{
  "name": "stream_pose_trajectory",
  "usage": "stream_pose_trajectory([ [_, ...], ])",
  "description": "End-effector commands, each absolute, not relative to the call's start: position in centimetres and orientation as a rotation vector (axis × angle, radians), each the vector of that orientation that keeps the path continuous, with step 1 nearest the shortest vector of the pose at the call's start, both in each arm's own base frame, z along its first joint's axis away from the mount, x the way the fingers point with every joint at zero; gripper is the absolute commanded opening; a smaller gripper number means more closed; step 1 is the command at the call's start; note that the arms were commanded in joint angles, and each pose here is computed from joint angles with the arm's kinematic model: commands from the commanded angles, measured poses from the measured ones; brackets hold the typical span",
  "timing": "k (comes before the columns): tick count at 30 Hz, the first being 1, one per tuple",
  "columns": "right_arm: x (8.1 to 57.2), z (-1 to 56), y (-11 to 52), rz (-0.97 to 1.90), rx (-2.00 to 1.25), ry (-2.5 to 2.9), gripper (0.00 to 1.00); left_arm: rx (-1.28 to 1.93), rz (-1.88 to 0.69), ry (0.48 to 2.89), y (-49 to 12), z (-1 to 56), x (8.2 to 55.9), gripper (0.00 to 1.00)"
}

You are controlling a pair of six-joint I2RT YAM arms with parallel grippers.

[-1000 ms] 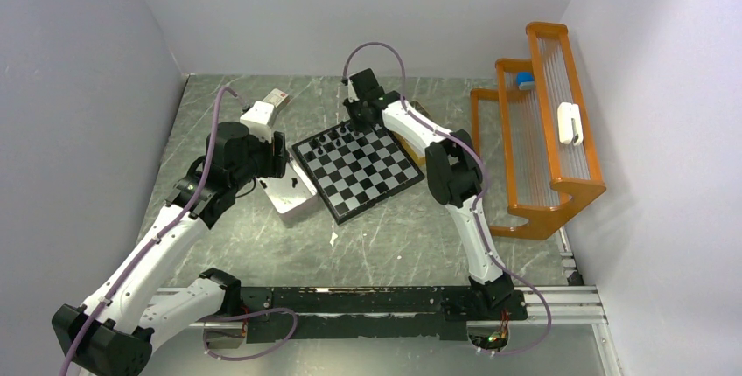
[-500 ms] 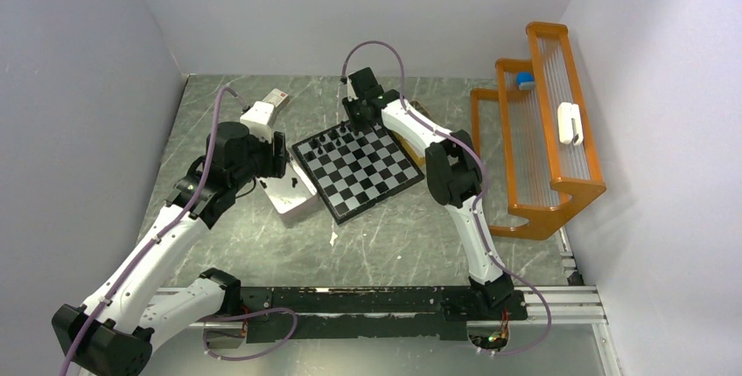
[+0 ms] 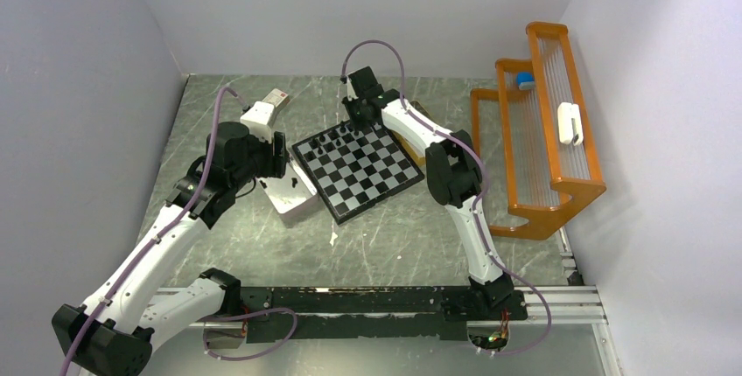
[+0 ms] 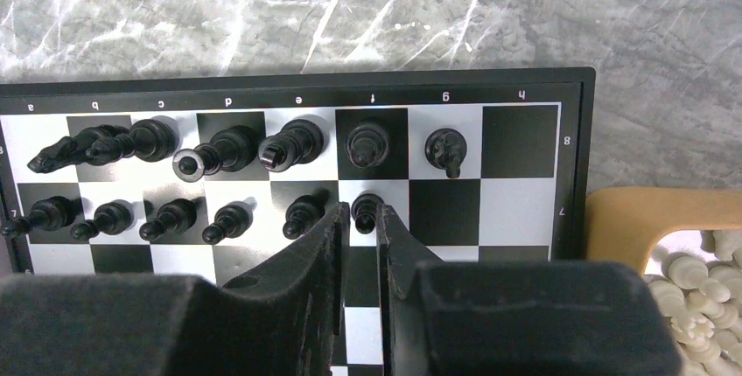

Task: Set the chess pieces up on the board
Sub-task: Place the chess piece on the chessboard, then pick up the chess piece from the storage box.

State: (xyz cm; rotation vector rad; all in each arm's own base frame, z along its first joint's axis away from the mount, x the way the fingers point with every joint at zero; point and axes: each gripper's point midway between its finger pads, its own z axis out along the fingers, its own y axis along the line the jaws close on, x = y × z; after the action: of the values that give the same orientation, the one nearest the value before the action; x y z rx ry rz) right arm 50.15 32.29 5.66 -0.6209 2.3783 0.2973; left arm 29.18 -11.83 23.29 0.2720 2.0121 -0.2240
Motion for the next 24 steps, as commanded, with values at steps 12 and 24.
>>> stream_pose_trajectory([
  [12, 50.5, 14.6, 30.9, 0.237, -0.576, 2.258, 0.51, 0.211, -0.263, 2.001, -12.4, 23.4, 30.0, 0.66],
  [24, 39.0, 21.6, 27.9, 0.543, -0.508, 2.104, 1.0, 0.125, -0.252, 2.273, -12.9, 17.0, 32.1, 0.59],
])
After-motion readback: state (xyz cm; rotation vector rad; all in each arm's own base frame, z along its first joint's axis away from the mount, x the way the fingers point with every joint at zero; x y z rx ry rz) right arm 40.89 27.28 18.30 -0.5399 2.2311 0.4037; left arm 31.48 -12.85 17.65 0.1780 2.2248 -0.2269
